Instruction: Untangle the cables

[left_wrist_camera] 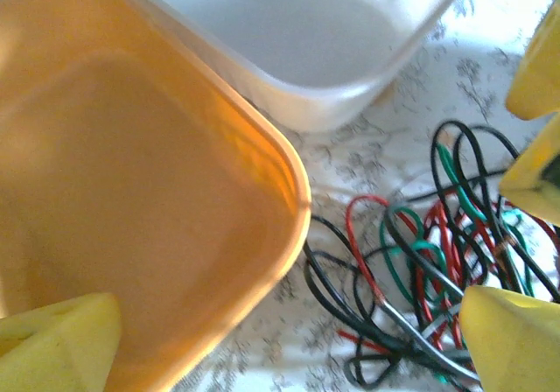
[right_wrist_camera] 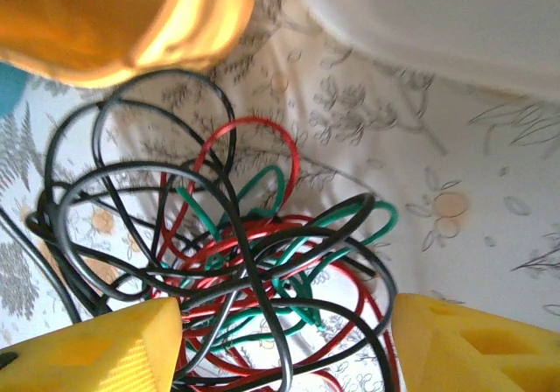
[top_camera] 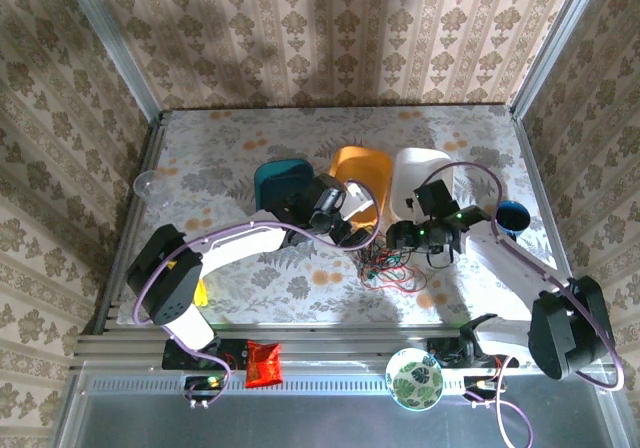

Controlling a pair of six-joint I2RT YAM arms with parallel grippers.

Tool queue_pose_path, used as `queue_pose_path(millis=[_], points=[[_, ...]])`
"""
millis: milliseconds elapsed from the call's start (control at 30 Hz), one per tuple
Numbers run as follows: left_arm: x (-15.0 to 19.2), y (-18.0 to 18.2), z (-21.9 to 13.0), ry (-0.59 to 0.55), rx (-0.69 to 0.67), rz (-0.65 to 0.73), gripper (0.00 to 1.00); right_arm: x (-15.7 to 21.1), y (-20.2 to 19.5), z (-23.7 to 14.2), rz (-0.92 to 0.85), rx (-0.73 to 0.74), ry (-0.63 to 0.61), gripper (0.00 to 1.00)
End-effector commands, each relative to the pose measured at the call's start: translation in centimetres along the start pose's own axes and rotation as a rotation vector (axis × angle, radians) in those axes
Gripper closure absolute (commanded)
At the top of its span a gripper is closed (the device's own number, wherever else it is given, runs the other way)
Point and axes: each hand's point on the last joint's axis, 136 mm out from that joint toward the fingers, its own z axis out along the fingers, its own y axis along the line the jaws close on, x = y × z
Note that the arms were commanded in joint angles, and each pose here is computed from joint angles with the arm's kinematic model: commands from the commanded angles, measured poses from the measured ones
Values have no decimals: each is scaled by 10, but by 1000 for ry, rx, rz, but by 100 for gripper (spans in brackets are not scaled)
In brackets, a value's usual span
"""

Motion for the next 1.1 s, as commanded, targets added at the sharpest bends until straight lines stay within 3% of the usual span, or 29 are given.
queue_pose_path(millis=[0, 167, 367, 500, 700, 800, 867, 1067], points=[[30, -7, -7, 108, 61, -94, 0, 20, 12, 9, -19, -55, 133, 34], [43, -5, -13, 137, 82, -139, 3, 28, 12, 31, -15, -52, 212, 39], [48, -10, -11, 183, 149, -147, 12, 13, 44, 48, -114, -123, 237, 63], [48, -12, -7, 201, 198, -130, 12, -2, 67, 53, -178, -158, 223, 68], [56, -8, 4, 242, 211, -132, 13, -19, 74, 55, -206, -133, 203, 65], [61, -6, 8, 254, 200, -126, 14, -21, 69, 51, -195, -111, 179, 47], [63, -5, 9, 257, 193, -124, 17, -23, 65, 45, -186, -96, 150, 41], [68, -8, 13, 275, 175, -88, 21, -19, 57, 22, -189, -76, 102, 42]])
